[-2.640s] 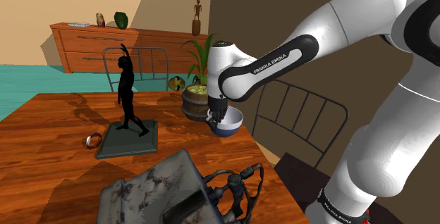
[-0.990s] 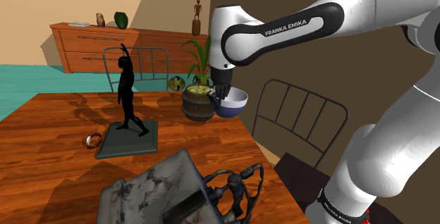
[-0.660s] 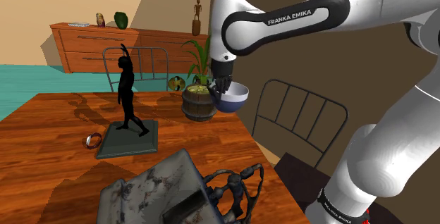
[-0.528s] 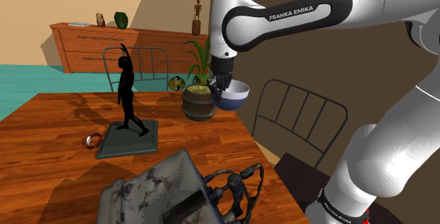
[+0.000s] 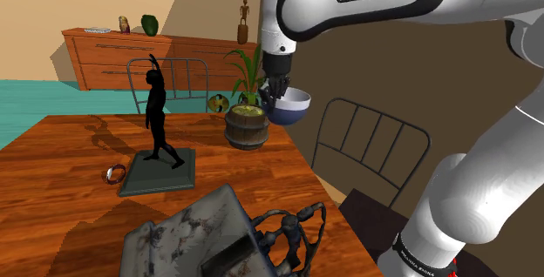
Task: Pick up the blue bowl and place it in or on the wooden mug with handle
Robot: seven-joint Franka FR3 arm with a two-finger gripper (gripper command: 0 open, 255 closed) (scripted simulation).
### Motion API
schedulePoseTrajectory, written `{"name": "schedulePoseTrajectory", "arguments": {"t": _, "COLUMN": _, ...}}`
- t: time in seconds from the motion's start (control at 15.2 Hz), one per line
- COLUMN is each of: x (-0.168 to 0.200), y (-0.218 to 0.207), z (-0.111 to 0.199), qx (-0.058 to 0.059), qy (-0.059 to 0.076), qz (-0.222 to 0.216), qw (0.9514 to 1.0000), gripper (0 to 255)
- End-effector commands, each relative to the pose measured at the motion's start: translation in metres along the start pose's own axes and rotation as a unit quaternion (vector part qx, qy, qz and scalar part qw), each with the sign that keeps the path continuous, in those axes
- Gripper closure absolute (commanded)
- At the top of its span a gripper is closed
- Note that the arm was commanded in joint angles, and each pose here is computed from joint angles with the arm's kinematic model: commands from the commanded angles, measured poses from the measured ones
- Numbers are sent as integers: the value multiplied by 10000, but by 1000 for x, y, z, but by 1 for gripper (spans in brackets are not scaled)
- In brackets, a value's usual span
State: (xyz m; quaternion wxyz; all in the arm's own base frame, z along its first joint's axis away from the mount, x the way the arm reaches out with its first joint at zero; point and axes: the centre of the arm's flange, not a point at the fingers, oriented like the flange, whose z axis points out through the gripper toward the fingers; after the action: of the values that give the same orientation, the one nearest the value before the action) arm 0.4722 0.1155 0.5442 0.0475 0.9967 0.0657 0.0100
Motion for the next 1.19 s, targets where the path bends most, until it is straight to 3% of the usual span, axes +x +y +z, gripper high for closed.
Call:
{"name": "schedulePoseTrajectory", "arguments": {"t": 0.0, "x": 0, "y": 2, "z": -11, "qx": -1, "qy": 0, "qz": 0, "qw": 10000, "gripper": 255}}
{"name": "schedulePoseTrajectory", "arguments": {"t": 0.33, "x": 0, "y": 4, "z": -37, "qx": -1, "qy": 0, "qz": 0, "qw": 10000, "gripper": 255}}
{"name": "schedulePoseTrajectory", "arguments": {"t": 1.12, "x": 151, "y": 52, "z": -46, "qx": -1, "qy": 0, "qz": 0, "qw": 10000, "gripper": 255}}
